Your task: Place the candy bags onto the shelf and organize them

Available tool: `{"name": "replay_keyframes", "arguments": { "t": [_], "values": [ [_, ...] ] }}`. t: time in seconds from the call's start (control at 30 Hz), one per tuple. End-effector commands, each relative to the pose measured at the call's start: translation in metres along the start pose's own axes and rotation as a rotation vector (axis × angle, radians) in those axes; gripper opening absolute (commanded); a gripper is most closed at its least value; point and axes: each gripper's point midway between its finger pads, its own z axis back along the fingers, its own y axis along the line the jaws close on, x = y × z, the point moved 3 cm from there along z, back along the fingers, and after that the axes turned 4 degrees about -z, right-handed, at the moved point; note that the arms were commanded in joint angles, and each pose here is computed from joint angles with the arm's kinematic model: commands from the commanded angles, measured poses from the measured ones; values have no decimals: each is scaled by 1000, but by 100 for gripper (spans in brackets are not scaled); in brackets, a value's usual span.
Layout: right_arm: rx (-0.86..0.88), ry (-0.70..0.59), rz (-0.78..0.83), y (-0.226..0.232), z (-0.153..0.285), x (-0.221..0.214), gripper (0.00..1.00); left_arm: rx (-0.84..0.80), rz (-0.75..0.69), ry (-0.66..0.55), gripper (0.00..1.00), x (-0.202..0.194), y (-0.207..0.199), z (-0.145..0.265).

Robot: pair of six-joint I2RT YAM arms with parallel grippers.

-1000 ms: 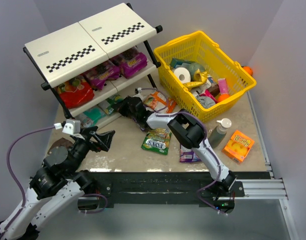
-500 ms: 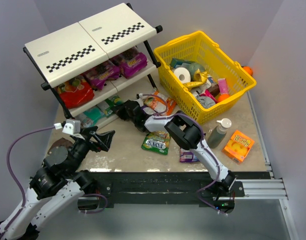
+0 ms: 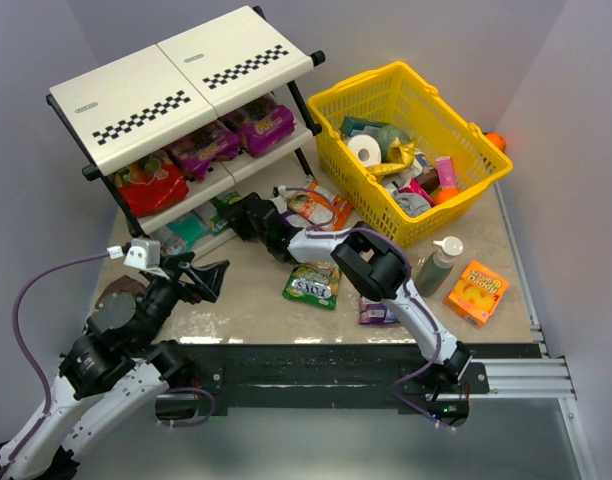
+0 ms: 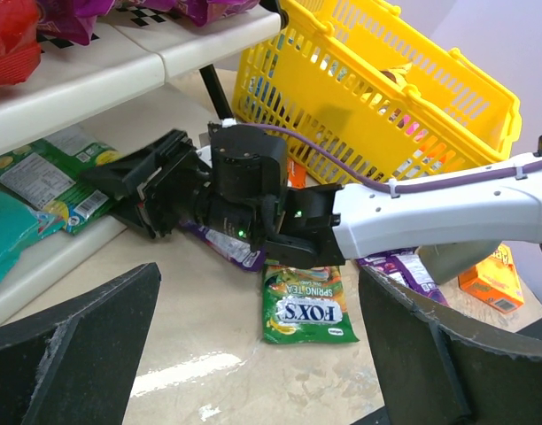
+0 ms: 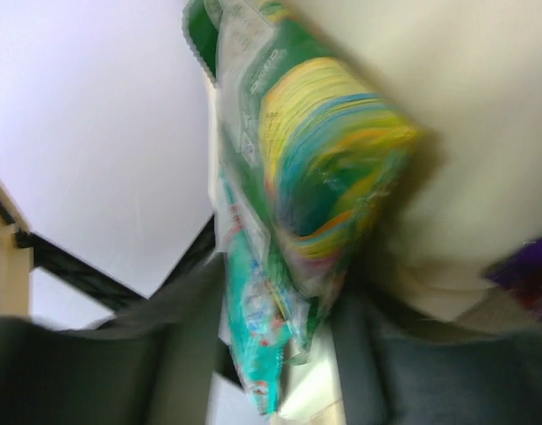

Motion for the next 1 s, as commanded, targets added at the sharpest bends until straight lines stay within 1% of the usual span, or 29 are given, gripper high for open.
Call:
{"name": "replay_keyframes", "arguments": {
  "t": [0.0,0.1,0.13,0.2,0.23,0.33,0.57,0.63,0.7,0.83,0.97],
  "values": [
    [-45,-12,48,23,18,2,59,13,2,-30,100,6,1,-1],
    [-42,-17,83,32,32,3,69,17,3,-31,99,6,2,-1],
    [-36,-17,94,34,35,3,73,17,5,-31,99,6,2,-1],
    [-45,-16,109,32,43,5,78,17,4,-30,100,6,2,-1],
    [-36,-12,120,38,48,4,83,17,4,-30,99,6,2,-1],
    [-45,0,139,38,58,3,89,18,5,-29,100,5,2,-1],
    [-74,50,140,24,72,-4,94,22,13,-35,100,6,3,1],
    [-106,87,109,15,79,-8,97,25,13,-36,100,6,4,1],
    [-85,97,109,19,91,-13,99,27,11,-35,100,6,4,1],
    [-61,123,133,32,114,-27,99,22,12,-36,99,5,4,1],
    [-31,133,165,44,138,-31,99,11,12,-31,100,4,2,1]
  ]
}}
